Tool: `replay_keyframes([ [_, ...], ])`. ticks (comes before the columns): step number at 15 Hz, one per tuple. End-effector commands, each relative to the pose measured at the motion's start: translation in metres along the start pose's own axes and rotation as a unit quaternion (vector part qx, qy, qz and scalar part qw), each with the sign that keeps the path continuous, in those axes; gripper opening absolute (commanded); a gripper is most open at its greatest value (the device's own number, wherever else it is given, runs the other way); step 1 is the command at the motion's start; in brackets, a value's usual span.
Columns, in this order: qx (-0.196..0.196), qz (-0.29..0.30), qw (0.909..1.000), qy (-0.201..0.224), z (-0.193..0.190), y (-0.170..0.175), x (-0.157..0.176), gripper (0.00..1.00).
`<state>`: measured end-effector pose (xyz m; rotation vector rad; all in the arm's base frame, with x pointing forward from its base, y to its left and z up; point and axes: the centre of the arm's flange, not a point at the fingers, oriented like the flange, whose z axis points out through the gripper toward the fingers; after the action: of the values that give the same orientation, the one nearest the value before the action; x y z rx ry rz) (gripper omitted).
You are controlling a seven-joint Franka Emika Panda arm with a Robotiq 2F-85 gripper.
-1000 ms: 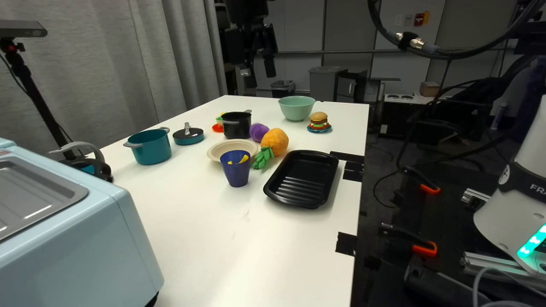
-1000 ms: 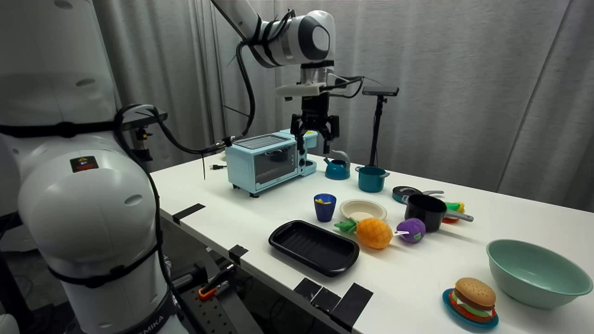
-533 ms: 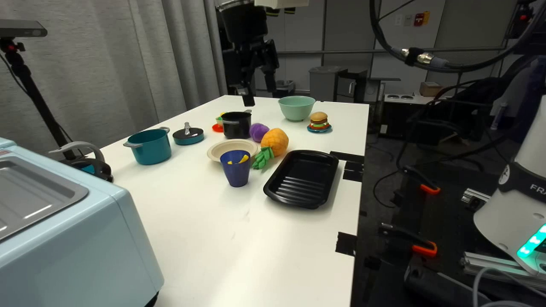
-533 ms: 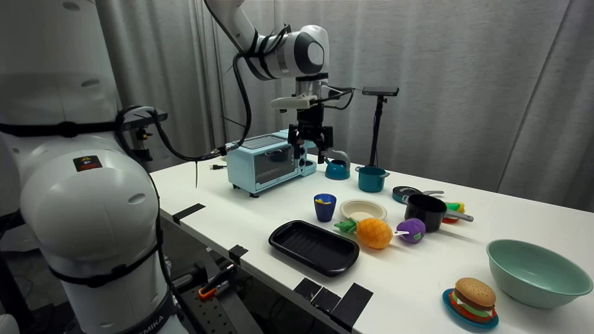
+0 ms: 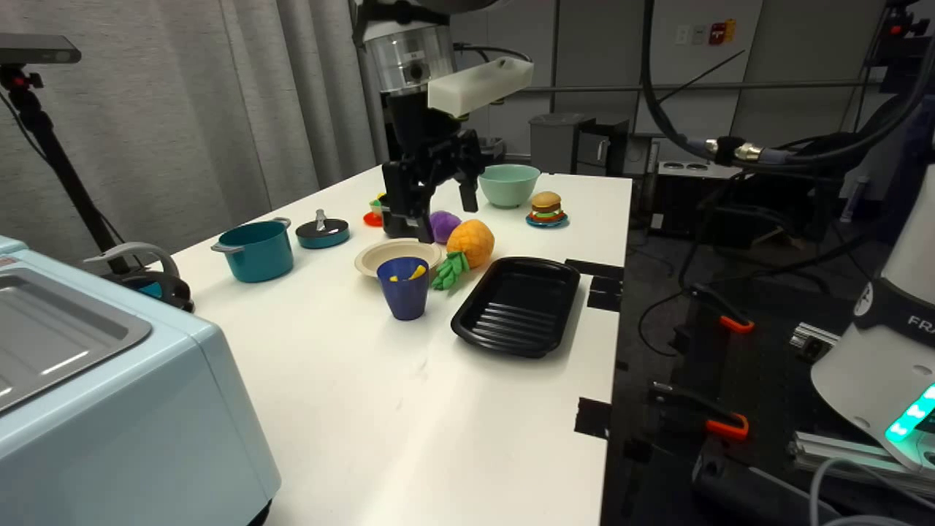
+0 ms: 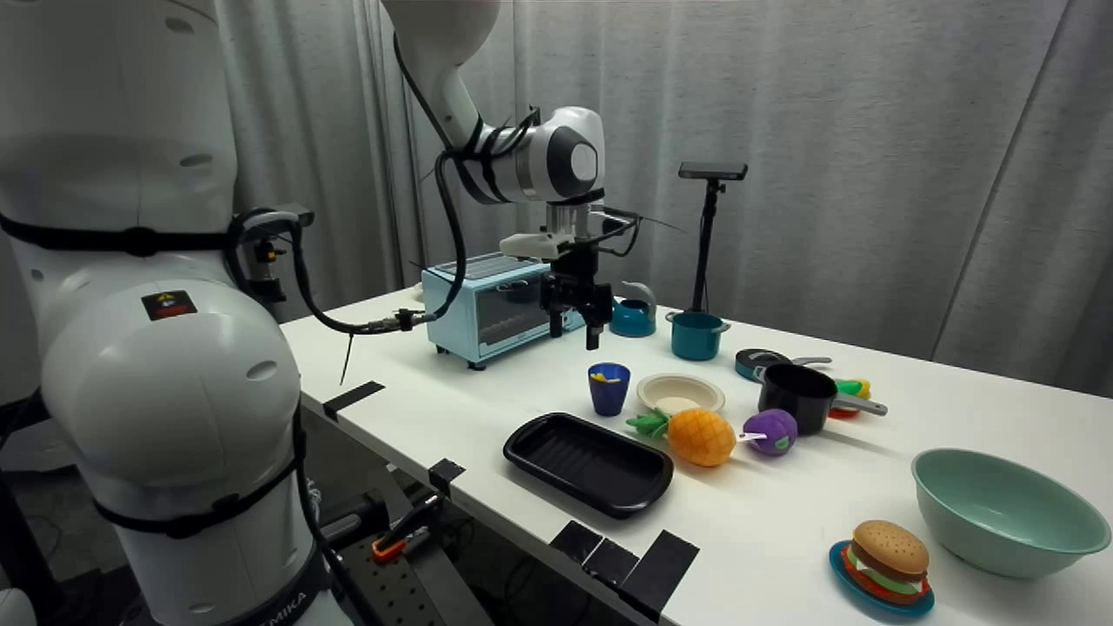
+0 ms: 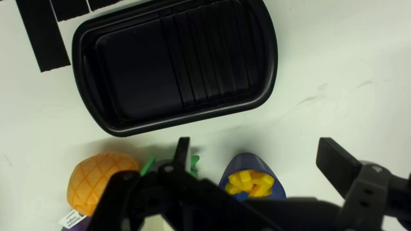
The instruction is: Pour the contents in the blue cup on the beige plate
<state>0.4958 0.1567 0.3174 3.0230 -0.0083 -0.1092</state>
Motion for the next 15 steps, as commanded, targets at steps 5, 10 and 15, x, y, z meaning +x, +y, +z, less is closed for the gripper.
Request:
replay_keyframes([
  [5,-0.002,0.049,0.9988,0.006,0.046,-0.019,0.014,1.00],
  [10,0.004,0.048,0.9988,-0.008,0.056,-0.018,0.011,1.00],
  [15,0.005,0.047,0.9988,-0.009,0.058,-0.019,0.015,1.00],
])
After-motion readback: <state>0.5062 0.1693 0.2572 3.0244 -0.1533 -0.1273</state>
